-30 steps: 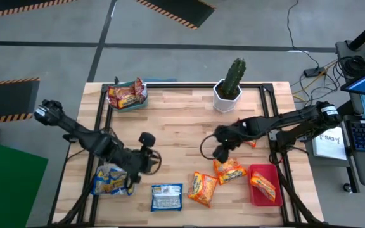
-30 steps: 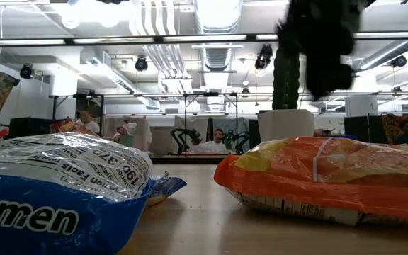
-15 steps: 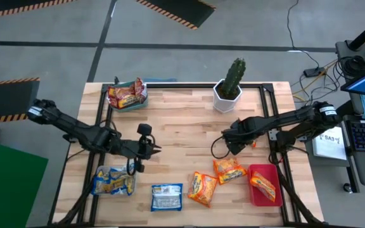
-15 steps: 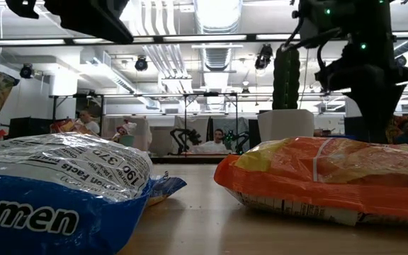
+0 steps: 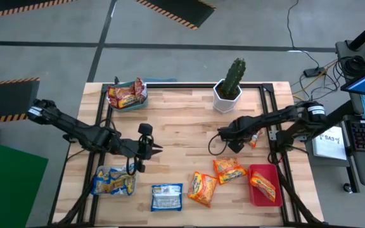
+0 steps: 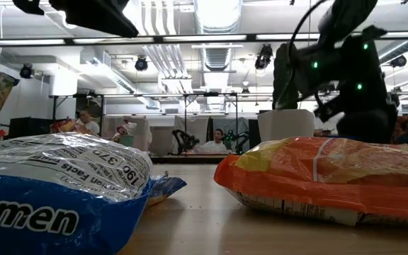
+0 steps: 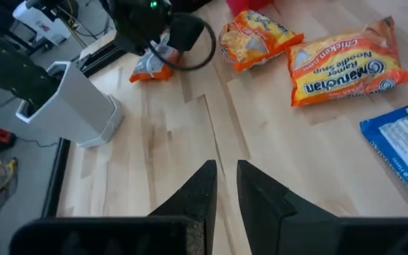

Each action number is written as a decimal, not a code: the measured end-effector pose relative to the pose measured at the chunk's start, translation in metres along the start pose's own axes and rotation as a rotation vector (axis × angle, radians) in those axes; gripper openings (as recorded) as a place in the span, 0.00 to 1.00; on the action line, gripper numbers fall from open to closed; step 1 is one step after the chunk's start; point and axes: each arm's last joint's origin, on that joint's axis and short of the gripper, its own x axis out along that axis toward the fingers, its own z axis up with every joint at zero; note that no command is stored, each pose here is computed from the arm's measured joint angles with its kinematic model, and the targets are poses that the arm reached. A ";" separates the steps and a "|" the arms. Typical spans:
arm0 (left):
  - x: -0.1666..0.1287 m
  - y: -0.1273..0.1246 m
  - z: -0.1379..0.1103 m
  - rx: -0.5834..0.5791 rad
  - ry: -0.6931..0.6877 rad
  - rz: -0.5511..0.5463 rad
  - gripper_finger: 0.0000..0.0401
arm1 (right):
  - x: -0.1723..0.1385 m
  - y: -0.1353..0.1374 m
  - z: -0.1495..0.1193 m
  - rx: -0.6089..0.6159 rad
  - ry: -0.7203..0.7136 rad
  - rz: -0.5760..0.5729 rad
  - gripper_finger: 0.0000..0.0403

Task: Sort Maruchan noodles
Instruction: Put the top orange noodle pack into the red bin

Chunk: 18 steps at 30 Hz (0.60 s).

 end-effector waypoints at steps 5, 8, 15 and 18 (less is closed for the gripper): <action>0.000 0.000 0.000 -0.024 0.000 0.000 0.10 | 0.014 -0.004 0.008 -0.047 0.015 0.014 0.82; 0.000 0.000 0.001 -0.028 -0.007 0.001 0.10 | 0.016 -0.005 0.011 -0.082 0.016 0.032 0.82; 0.000 0.001 0.005 -0.052 -0.053 0.012 0.10 | 0.016 -0.004 0.013 -0.109 0.003 0.058 0.63; 0.000 0.002 0.006 -0.060 -0.063 0.014 0.10 | 0.016 -0.003 0.014 -0.107 -0.002 0.071 0.47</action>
